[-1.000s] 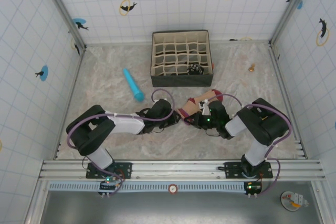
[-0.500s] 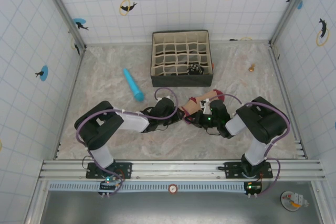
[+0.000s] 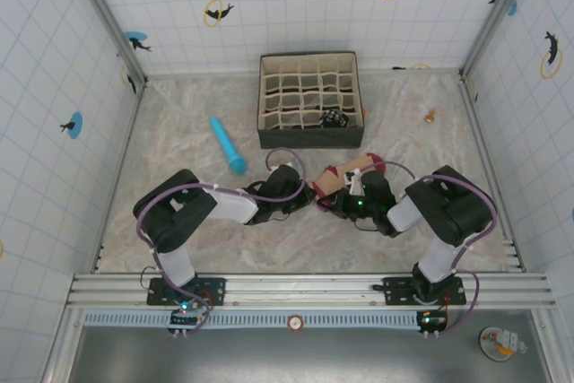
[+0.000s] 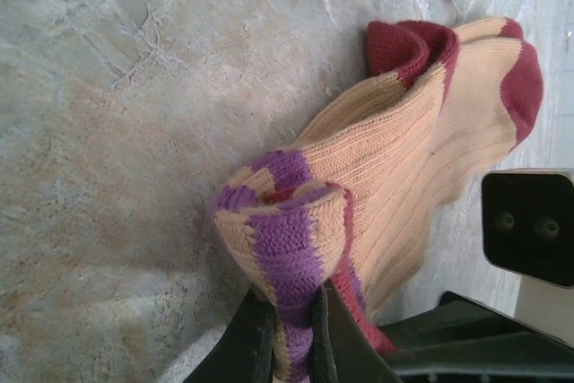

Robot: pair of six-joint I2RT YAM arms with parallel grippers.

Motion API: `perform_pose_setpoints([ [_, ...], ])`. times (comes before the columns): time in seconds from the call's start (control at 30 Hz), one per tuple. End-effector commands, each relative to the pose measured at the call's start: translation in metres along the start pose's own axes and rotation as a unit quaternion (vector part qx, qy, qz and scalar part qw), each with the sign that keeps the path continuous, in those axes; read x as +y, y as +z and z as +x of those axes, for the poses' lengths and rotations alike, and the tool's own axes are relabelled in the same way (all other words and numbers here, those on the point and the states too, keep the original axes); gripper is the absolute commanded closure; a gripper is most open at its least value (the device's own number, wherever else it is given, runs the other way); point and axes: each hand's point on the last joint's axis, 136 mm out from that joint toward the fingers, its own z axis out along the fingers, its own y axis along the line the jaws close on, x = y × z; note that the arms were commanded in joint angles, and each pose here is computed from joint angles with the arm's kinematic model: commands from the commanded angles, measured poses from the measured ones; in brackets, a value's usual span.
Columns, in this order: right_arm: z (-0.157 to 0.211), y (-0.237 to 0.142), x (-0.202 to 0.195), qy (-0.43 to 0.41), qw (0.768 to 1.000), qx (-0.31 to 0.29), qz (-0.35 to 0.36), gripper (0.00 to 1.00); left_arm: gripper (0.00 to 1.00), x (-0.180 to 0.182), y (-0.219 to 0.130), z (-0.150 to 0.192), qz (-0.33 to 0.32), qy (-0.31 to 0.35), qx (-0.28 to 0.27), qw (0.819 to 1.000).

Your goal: Roll the socks

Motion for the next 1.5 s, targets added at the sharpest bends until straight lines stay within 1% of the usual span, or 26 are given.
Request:
perform_pose_setpoints([
  [0.0,0.017,-0.013,-0.040,0.007,0.996,0.017,0.090,0.70,1.00,0.051,-0.009,0.015,-0.107,-0.006,0.033,0.994],
  [0.07,0.012,-0.014,-0.028,-0.029,0.996,0.022,0.086,0.62,1.00,0.052,-0.015,0.014,-0.121,0.000,0.040,0.992],
  [0.13,0.008,-0.017,-0.019,-0.066,0.994,0.022,0.089,0.57,1.00,0.053,-0.020,0.013,-0.134,0.005,0.048,0.990],
  [0.23,0.001,-0.025,-0.007,-0.145,0.983,0.009,0.110,0.54,1.00,0.053,-0.028,0.012,-0.145,0.011,0.060,0.988],
  [0.27,-0.002,-0.027,-0.002,-0.184,0.975,0.002,0.123,0.53,1.00,0.052,-0.031,0.011,-0.146,0.011,0.062,0.987],
  [0.37,-0.001,-0.030,0.008,-0.297,0.940,-0.007,0.170,0.49,1.00,0.049,-0.037,0.011,-0.145,0.011,0.067,0.987],
  [0.47,0.004,-0.030,0.016,-0.376,0.906,-0.012,0.195,0.48,1.00,0.048,-0.040,0.012,-0.140,0.000,0.079,0.987],
  [0.57,0.012,-0.028,0.023,-0.450,0.867,-0.022,0.215,0.48,1.00,0.043,-0.034,0.019,-0.122,-0.020,0.123,0.985],
  [0.6,0.015,-0.027,0.026,-0.475,0.851,-0.026,0.221,0.48,1.00,0.040,-0.032,0.022,-0.124,-0.021,0.140,0.982],
  [0.67,0.020,-0.024,0.030,-0.512,0.826,-0.031,0.232,0.47,1.00,0.037,-0.029,0.025,-0.130,-0.012,0.159,0.979],
  [0.83,0.031,-0.015,0.040,-0.583,0.773,-0.043,0.247,0.47,1.00,0.052,-0.034,0.031,-0.161,-0.027,0.171,0.972],
  [0.87,0.034,-0.014,0.042,-0.595,0.763,-0.047,0.247,0.47,1.00,0.057,-0.036,0.030,-0.174,-0.025,0.166,0.970],
  [0.93,0.037,-0.012,0.045,-0.612,0.749,-0.054,0.247,0.47,1.00,0.057,-0.037,0.030,-0.174,-0.007,0.170,0.970],
  [1.0,0.039,-0.008,0.047,-0.629,0.734,-0.056,0.249,0.47,1.00,0.060,-0.041,0.023,-0.194,0.011,0.149,0.969],
  [1.07,0.044,-0.003,0.050,-0.650,0.715,-0.056,0.251,0.47,1.00,0.063,-0.046,0.015,-0.210,0.021,0.124,0.970],
  [1.17,0.043,0.003,0.055,-0.670,0.690,-0.072,0.266,0.47,1.00,0.061,-0.051,0.010,-0.208,0.021,0.108,0.972],
  [1.3,0.046,0.016,0.053,-0.691,0.664,-0.070,0.275,0.47,1.00,0.059,-0.052,0.009,-0.205,0.019,0.103,0.973],
  [1.47,0.051,0.030,0.057,-0.711,0.643,-0.077,0.275,0.47,1.00,0.061,-0.052,0.014,-0.203,0.011,0.111,0.973],
])
